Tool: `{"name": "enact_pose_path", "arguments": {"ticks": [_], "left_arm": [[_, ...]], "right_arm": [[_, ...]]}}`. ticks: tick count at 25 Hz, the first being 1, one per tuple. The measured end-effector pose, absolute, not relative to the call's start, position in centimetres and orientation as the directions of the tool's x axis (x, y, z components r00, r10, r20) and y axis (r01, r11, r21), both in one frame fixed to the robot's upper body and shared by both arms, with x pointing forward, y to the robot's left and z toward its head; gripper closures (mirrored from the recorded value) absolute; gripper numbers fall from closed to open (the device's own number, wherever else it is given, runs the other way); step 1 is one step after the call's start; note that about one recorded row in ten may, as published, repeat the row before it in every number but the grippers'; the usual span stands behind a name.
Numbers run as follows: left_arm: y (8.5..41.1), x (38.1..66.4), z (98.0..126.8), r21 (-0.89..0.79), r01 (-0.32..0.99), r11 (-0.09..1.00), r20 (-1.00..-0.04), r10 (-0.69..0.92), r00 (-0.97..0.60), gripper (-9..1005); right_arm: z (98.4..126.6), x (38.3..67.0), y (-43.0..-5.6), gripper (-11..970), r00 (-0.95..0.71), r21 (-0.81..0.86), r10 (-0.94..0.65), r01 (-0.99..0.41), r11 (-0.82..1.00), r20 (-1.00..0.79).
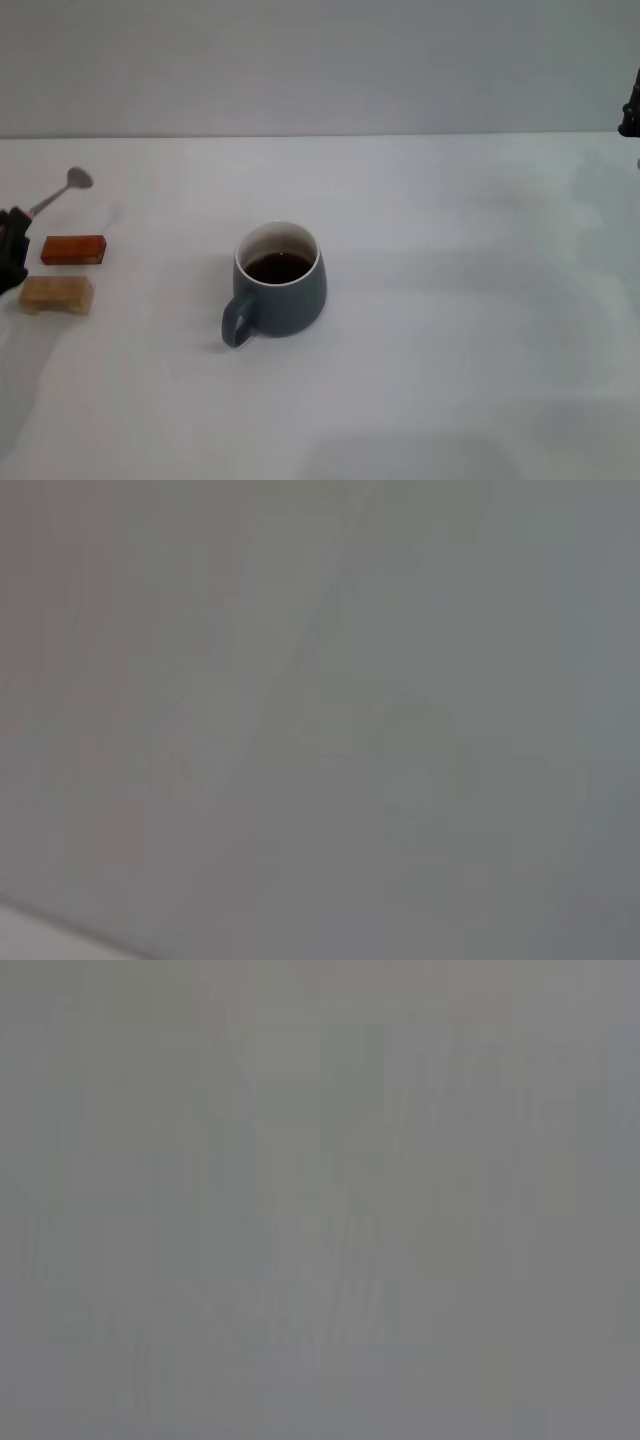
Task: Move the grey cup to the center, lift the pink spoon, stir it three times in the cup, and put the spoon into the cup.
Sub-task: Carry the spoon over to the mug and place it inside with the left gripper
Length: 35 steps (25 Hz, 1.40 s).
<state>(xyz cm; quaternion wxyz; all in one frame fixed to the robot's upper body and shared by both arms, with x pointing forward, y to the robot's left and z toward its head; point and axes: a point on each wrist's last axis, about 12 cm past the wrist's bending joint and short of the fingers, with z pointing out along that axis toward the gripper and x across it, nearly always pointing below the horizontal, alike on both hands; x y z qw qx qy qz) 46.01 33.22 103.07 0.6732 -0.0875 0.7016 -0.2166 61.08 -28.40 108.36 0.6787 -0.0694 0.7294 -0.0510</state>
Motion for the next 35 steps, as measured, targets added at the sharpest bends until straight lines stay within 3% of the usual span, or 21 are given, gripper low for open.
{"name": "enact_pose_path", "arguments": {"ticks": [3,8,12,14,24,30,35], "left_arm": [[33.4,46.2,103.4,-0.417,0.182,0.890,-0.909,-0.410,-0.076,852],[34.4,47.5,106.5,-0.380,0.285,0.880,-0.922,-0.384,-0.044,852],[34.4,47.5,106.5,-0.380,0.285,0.880,-0.922,-0.384,-0.044,852],[35.7,48.6,110.0,-0.350,0.374,0.859,-0.930,-0.365,-0.033,852],[36.7,49.4,112.8,-0.325,0.439,0.838,-0.938,-0.344,-0.037,852],[35.8,49.9,113.6,-0.294,0.518,0.803,-0.951,-0.298,-0.078,852],[33.8,50.6,114.8,-0.274,0.650,0.709,-0.961,-0.229,-0.155,852]], "right_arm": [[108.2,60.9,-28.6,908,-0.071,-0.166,-0.167,-0.024,0.986,-0.983],[108.1,60.6,-28.9,909,-0.073,-0.164,-0.164,-0.016,0.986,-0.984],[108.2,60.5,-29.0,909,-0.070,-0.160,-0.161,-0.013,0.987,-0.985],[108.2,60.4,-29.1,909,-0.069,-0.159,-0.159,-0.010,0.987,-0.985],[108.2,59.7,-31.0,909,-0.064,-0.142,-0.138,0.058,0.988,-0.988],[108.1,59.3,-31.8,909,-0.065,-0.136,-0.131,0.084,0.987,-0.989],[108.0,59.2,-31.8,909,-0.067,-0.137,-0.131,0.085,0.987,-0.989]]}}
